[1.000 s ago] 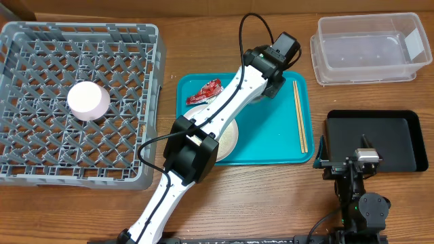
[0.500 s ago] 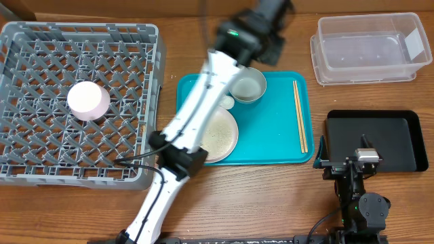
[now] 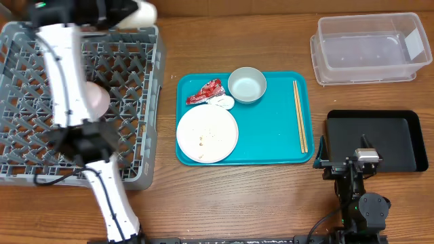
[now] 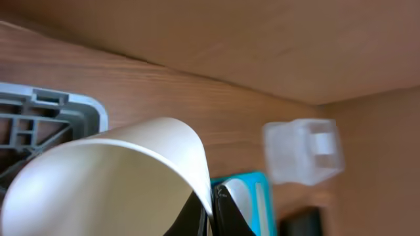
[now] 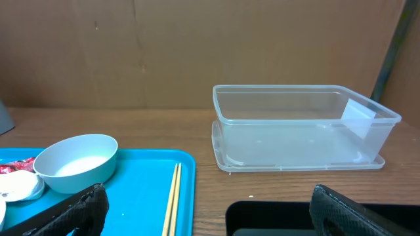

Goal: Sort waste into correct bins and load items into the dishwasher
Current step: 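Grasp the white cup with the left gripper and lift it, then place the white cup upside down in the rack's back row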

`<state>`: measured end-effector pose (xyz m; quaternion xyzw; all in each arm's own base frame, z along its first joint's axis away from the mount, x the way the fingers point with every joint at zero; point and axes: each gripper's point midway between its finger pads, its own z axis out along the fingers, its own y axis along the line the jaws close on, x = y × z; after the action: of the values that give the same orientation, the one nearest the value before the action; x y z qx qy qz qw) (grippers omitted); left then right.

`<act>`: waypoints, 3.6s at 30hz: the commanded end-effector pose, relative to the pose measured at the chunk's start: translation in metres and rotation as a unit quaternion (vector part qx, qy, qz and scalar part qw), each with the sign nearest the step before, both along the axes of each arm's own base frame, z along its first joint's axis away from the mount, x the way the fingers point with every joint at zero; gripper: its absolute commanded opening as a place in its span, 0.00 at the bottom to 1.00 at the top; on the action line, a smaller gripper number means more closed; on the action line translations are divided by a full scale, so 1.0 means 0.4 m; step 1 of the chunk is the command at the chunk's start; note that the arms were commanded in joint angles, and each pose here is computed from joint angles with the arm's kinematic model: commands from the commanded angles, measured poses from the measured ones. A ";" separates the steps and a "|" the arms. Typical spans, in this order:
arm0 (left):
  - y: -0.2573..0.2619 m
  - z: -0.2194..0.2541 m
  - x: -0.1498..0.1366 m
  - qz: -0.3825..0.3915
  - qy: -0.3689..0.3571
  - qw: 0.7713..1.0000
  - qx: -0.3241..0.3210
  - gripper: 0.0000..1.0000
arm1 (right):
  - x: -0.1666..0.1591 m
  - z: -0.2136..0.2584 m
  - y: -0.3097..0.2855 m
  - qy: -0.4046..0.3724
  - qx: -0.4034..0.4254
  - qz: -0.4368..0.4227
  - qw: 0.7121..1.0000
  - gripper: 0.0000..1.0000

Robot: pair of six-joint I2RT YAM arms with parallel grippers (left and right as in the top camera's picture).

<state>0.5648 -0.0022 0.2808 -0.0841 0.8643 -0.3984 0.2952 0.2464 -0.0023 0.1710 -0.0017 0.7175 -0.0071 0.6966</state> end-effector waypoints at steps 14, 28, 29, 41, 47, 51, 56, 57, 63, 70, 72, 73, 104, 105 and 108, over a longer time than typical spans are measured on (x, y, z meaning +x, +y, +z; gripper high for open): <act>0.287 -0.138 -0.096 -0.030 -0.001 0.955 -0.294 0.04 | 0.000 -0.003 -0.006 -0.003 -0.002 -0.006 1.000 1.00; 0.326 -0.201 -0.093 -0.030 -0.027 0.956 -0.291 0.06 | 0.000 -0.003 -0.006 -0.003 -0.002 -0.006 1.000 1.00; 0.323 -0.198 -0.093 -0.034 -0.030 0.956 -0.291 0.05 | 0.000 -0.003 -0.006 -0.003 -0.002 -0.006 1.000 1.00; 0.217 -0.217 -0.053 -0.065 -0.030 0.962 -0.262 0.04 | 0.000 -0.003 -0.006 -0.003 -0.002 -0.006 1.000 1.00; 0.226 -0.241 -0.043 -0.044 -0.017 0.969 -0.243 0.04 | 0.000 -0.003 -0.006 -0.003 -0.002 -0.006 1.000 1.00; 0.225 -0.246 -0.040 -0.040 -0.014 0.970 -0.238 0.04 | 0.000 -0.003 -0.006 -0.003 -0.002 -0.006 1.000 1.00; 0.247 -0.255 -0.047 -0.029 -0.011 0.972 -0.234 0.04 | 0.000 -0.003 -0.006 -0.003 -0.002 -0.006 1.000 0.99; 0.247 -0.255 -0.047 -0.030 -0.013 0.972 -0.233 0.04 | 0.000 -0.003 -0.006 -0.003 -0.002 -0.006 1.000 1.00; 0.250 -0.268 -0.045 -0.022 -0.008 0.974 -0.225 0.04 | 0.000 -0.003 -0.006 -0.003 -0.002 -0.006 1.000 1.00; 0.251 -0.343 -0.051 -0.002 0.019 0.977 -0.212 0.04 | 0.000 -0.003 -0.006 -0.003 -0.002 -0.006 1.000 1.00; 0.253 -0.358 -0.052 -0.002 0.015 0.977 -0.211 0.04 | 0.000 -0.003 -0.006 -0.003 -0.002 -0.006 1.000 1.00; 0.256 -0.361 -0.053 -0.004 0.008 0.977 -0.212 0.04 | 0.000 -0.003 -0.006 -0.003 -0.002 -0.006 1.000 1.00; 0.485 -0.273 -0.111 0.063 -0.020 0.963 -0.261 0.29 | 0.000 -0.003 -0.006 -0.003 -0.002 -0.006 1.000 1.00; 0.491 -0.253 -0.114 0.061 -0.028 0.964 -0.258 0.29 | 0.000 -0.003 -0.006 -0.003 -0.002 -0.006 1.000 1.00; 0.501 -0.175 -0.122 0.063 -0.055 0.969 -0.234 0.28 | 0.000 -0.003 -0.006 -0.003 -0.002 -0.006 1.000 1.00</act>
<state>0.5207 0.1973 0.1529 -0.2224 0.7251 -0.5774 0.3023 0.2465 -0.0024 0.1709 -0.0015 0.7175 -0.0072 0.6966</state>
